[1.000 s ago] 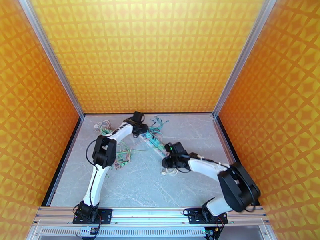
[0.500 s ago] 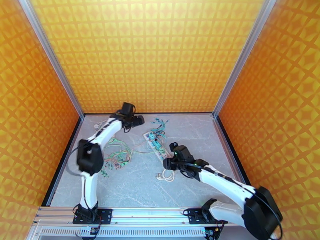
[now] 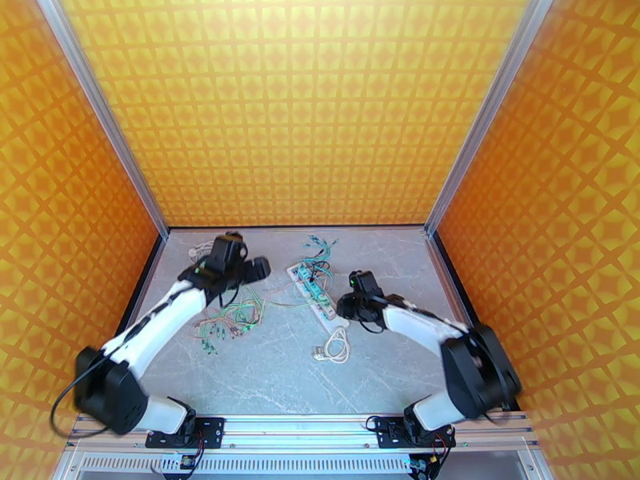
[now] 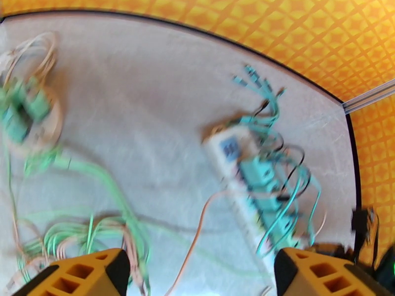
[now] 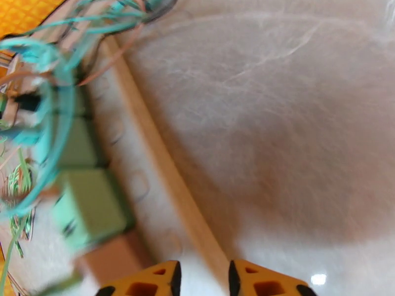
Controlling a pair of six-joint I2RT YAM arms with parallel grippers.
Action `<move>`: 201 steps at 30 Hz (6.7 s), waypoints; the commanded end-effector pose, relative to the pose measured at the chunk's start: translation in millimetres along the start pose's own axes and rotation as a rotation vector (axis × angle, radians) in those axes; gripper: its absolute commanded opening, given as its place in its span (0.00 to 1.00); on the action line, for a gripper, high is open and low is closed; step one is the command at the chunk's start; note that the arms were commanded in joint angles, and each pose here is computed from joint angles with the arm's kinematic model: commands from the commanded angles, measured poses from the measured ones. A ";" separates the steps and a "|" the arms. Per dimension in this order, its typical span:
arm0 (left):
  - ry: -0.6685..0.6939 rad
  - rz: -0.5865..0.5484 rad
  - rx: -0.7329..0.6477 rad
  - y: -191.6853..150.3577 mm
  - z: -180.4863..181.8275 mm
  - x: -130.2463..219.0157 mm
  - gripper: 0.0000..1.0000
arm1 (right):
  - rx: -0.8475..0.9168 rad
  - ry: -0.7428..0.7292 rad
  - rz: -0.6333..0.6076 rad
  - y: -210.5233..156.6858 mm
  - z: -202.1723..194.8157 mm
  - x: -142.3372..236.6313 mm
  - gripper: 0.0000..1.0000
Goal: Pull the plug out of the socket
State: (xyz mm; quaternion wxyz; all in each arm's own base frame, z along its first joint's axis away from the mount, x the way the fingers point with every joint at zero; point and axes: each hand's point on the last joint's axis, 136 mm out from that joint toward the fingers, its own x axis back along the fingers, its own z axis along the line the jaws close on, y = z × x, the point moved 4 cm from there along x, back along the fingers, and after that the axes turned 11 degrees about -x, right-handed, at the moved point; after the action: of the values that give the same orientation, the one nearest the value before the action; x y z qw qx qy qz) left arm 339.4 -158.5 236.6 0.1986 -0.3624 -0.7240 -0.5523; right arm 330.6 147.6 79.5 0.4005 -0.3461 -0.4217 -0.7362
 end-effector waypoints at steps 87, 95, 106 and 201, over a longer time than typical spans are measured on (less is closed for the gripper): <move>0.099 0.249 -0.365 -79.6 -127.3 -100.7 0.07 | -0.024 0.085 0.271 -44.0 18.8 -65.7 0.28; 0.156 0.256 -0.458 -89.3 -130.1 -92.9 0.06 | -0.005 0.064 0.265 -41.1 17.9 -65.3 0.28; 0.114 0.171 -0.435 -56.4 -131.8 -44.1 0.06 | 0.012 0.095 0.219 -25.6 31.5 -48.7 0.30; 0.023 0.081 0.045 -51.6 -7.8 7.3 0.99 | 0.286 -0.110 -0.008 -4.5 131.7 -32.7 0.42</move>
State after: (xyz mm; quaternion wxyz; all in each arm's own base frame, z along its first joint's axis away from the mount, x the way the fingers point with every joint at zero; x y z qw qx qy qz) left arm 288.2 -159.4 199.4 0.2714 -0.3606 -0.7102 -0.5403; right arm 358.5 278.2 103.1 0.4292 -0.3182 -0.5348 -0.6546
